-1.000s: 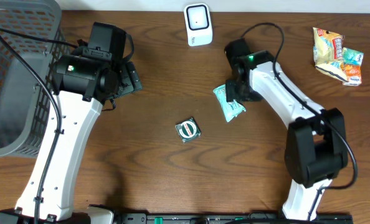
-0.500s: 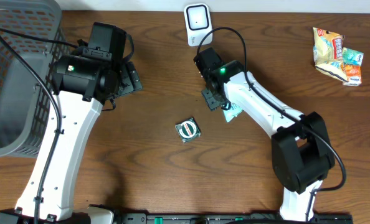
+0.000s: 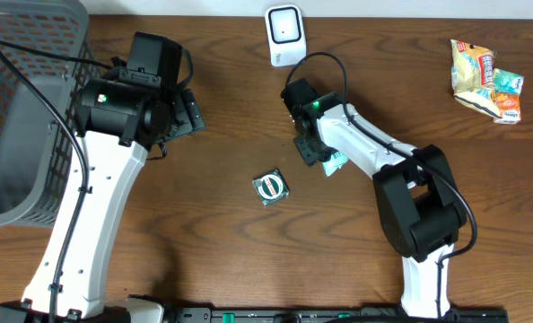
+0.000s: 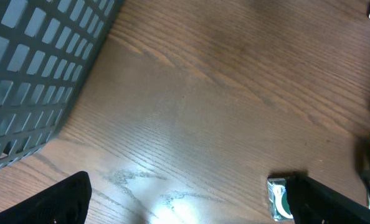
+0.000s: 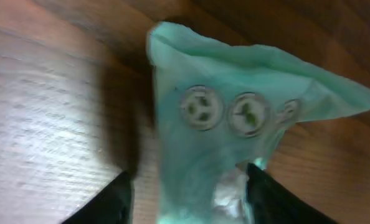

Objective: Scan the item barcode

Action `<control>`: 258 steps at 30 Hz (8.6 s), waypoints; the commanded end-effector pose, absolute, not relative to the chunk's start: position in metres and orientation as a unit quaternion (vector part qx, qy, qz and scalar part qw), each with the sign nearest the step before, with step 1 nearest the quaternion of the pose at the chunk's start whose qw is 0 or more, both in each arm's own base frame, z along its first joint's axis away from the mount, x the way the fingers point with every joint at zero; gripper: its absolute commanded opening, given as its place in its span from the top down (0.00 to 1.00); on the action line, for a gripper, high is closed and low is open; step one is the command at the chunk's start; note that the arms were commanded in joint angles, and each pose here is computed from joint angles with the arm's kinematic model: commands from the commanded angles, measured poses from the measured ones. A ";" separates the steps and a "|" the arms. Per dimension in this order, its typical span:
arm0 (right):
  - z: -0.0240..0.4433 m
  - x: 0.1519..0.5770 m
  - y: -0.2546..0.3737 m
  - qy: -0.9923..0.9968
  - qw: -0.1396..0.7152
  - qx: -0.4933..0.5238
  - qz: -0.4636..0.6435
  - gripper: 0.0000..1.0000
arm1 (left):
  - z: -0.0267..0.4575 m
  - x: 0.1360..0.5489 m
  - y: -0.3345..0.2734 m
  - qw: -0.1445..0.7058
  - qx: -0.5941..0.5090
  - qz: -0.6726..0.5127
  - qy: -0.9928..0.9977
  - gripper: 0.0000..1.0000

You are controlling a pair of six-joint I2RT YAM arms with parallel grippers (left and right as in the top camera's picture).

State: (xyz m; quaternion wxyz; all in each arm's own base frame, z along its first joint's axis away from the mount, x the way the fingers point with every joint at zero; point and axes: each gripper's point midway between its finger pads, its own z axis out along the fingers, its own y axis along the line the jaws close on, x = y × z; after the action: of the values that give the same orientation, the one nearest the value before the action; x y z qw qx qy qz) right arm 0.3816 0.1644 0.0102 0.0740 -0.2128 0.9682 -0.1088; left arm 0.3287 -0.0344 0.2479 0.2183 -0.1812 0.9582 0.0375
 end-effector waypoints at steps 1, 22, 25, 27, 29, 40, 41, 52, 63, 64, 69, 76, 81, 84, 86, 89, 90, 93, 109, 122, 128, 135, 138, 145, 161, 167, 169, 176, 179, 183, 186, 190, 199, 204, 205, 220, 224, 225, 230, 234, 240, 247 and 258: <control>-0.003 0.373 0.162 0.969 0.054 -0.217 -0.108 0.61 | 0.250 0.330 -0.031 0.222 -0.179 0.044 0.958 0.02; 0.098 0.381 0.207 0.881 0.019 -0.175 0.439 0.99 | 0.250 0.330 -0.031 0.222 -0.179 0.044 0.958 0.02; 0.103 0.376 0.198 0.855 0.020 -0.158 0.494 0.99 | 0.250 0.330 -0.031 0.222 -0.179 0.044 0.958 0.02; 0.098 0.369 0.193 0.841 0.017 -0.149 0.520 0.99 | 0.250 0.330 -0.031 0.222 -0.179 0.044 0.958 0.02; 0.085 0.360 0.185 0.838 0.007 -0.131 0.529 0.98 | 0.250 0.330 -0.031 0.222 -0.179 0.044 0.958 0.02; 0.015 0.360 0.105 0.896 -0.009 0.025 0.443 0.55 | 0.250 0.330 -0.031 0.222 -0.179 0.044 0.958 0.02; 0.014 0.364 0.095 0.902 -0.005 0.036 0.431 0.53 | 0.250 0.330 -0.031 0.222 -0.179 0.044 0.958 0.02; 0.070 0.377 0.067 0.920 -0.006 0.009 0.392 0.56 | 0.250 0.330 -0.031 0.222 -0.179 0.044 0.958 0.02; 0.067 0.373 0.093 0.997 0.019 -0.072 0.036 0.50 | 0.250 0.330 -0.031 0.222 -0.179 0.044 0.958 0.02; 0.066 0.373 0.096 0.997 0.027 -0.074 0.002 0.50 | 0.250 0.330 -0.031 0.222 -0.179 0.044 0.958 0.02; 0.062 0.373 0.129 0.986 0.086 -0.096 -0.109 0.46 | 0.250 0.330 -0.031 0.222 -0.179 0.044 0.958 0.02; 0.060 0.366 0.176 0.966 0.152 -0.144 -0.155 0.48 | 0.250 0.330 -0.031 0.222 -0.179 0.044 0.958 0.02; 0.049 0.358 0.184 0.957 0.168 -0.156 -0.175 0.50 | 0.250 0.330 -0.031 0.222 -0.179 0.044 0.958 0.02; 0.039 0.353 0.182 0.957 0.166 -0.159 -0.178 0.50 | 0.250 0.330 -0.031 0.222 -0.179 0.044 0.958 0.02; 0.032 0.350 0.179 0.957 0.164 -0.160 -0.179 0.50 | 0.250 0.330 -0.031 0.222 -0.179 0.044 0.958 0.02; 0.021 0.346 0.176 0.957 0.161 -0.160 -0.180 0.51 | 0.250 0.330 -0.031 0.222 -0.179 0.044 0.958 0.02; 0.019 0.345 0.175 0.957 0.163 -0.160 -0.179 0.51 | 0.250 0.330 -0.031 0.222 -0.179 0.044 0.958 0.02; 0.012 0.343 0.172 0.957 0.164 -0.158 -0.179 0.58 | 0.250 0.330 -0.031 0.222 -0.179 0.044 0.958 0.02; 0.081 0.364 0.205 0.956 0.090 -0.151 0.235 0.99 | 0.250 0.330 -0.031 0.222 -0.179 0.044 0.958 0.02; 0.081 0.338 0.182 0.809 0.019 -0.073 0.583 0.99 | 0.250 0.330 -0.031 0.222 -0.179 0.044 0.958 0.02; 0.036 0.335 0.152 0.816 -0.008 -0.002 0.579 0.98 | 0.250 0.330 -0.031 0.222 -0.179 0.044 0.958 0.02; 0.022 0.359 0.088 0.864 0.008 0.072 0.498 0.68 | 0.250 0.330 -0.031 0.222 -0.179 0.044 0.958 0.02; 0.024 0.365 0.058 0.896 0.003 0.090 0.435 0.60 | 0.250 0.330 -0.031 0.222 -0.179 0.044 0.958 0.02; 0.061 0.372 0.044 0.917 0.011 0.067 0.392 0.57 | 0.250 0.330 -0.031 0.222 -0.179 0.044 0.958 0.02; 0.028 0.338 0.042 0.985 -0.076 0.021 0.155 0.72 | 0.250 0.330 -0.031 0.222 -0.179 0.044 0.958 0.02; 0.022 0.329 0.046 0.987 -0.091 0.010 0.133 0.89 | 0.250 0.330 -0.031 0.222 -0.179 0.044 0.958 0.02; 0.017 0.326 0.051 0.987 -0.093 0.002 0.133 0.89 | 0.250 0.330 -0.031 0.222 -0.179 0.044 0.958 0.02; 0.001 0.310 0.091 0.984 -0.100 -0.045 0.143 0.92 | 0.250 0.330 -0.031 0.222 -0.179 0.044 0.958 0.02; -0.002 0.307 0.110 0.984 -0.098 -0.057 0.135 0.99 | 0.250 0.330 -0.031 0.222 -0.179 0.044 0.958 0.02; 0.007 0.314 0.118 0.987 -0.088 -0.074 0.109 0.99 | 0.250 0.330 -0.031 0.222 -0.179 0.044 0.958 0.02; 0.026 0.326 0.106 0.993 -0.081 -0.064 0.058 0.98 | 0.250 0.330 -0.031 0.222 -0.179 0.044 0.958 0.02; 0.056 0.343 0.108 0.994 -0.063 -0.066 0.053 0.95 | 0.250 0.330 -0.031 0.222 -0.179 0.044 0.958 0.02; 0.051 0.342 0.126 0.992 -0.058 -0.085 0.068 0.97 | 0.250 0.330 -0.031 0.222 -0.179 0.044 0.958 0.02; 0.021 0.325 0.129 0.993 -0.066 -0.085 0.040 0.96 | 0.250 0.330 -0.031 0.222 -0.179 0.044 0.957 0.02; 0.013 0.321 0.126 0.994 -0.067 -0.079 0.030 0.96 | 0.250 0.330 -0.031 0.222 -0.179 0.044 0.958 0.02; 0.054 0.375 0.115 0.998 0.011 -0.058 0.014 0.92 | 0.250 0.330 -0.031 0.222 -0.179 0.044 0.958 0.02; 0.077 0.354 0.132 0.994 -0.036 -0.085 0.059 0.87 | 0.250 0.330 -0.031 0.222 -0.179 0.044 0.958 0.02; 0.078 0.346 0.134 0.993 -0.051 -0.086 0.062 0.87 | 0.250 0.330 -0.031 0.222 -0.179 0.044 0.958 0.02; 0.067 0.304 0.141 0.986 -0.121 -0.107 0.046 0.86 | 0.250 0.330 -0.031 0.222 -0.179 0.044 0.958 0.02; 0.046 0.280 0.150 0.980 -0.147 -0.132 0.035 0.76 | 0.250 0.330 -0.031 0.222 -0.179 0.044 0.958 0.02; 0.019 0.258 0.135 0.977 -0.164 -0.130 -0.029 0.84 | 0.250 0.330 -0.031 0.222 -0.179 0.044 0.958 0.02; 0.011 0.280 0.090 0.985 -0.119 -0.046 -0.116 0.84 | 0.250 0.330 -0.031 0.222 -0.179 0.044 0.958 0.02; 0.022 0.374 0.061 0.999 0.013 0.040 -0.034 0.75 | 0.250 0.330 -0.031 0.222 -0.179 0.044 0.958 0.02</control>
State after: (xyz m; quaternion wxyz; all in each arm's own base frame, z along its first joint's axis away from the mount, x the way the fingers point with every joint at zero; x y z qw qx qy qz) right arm 0.3455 0.0701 0.0064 -0.0257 0.0235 0.9983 -0.0473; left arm 0.3288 -0.0345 0.2479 0.2185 -0.1812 0.9581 0.0375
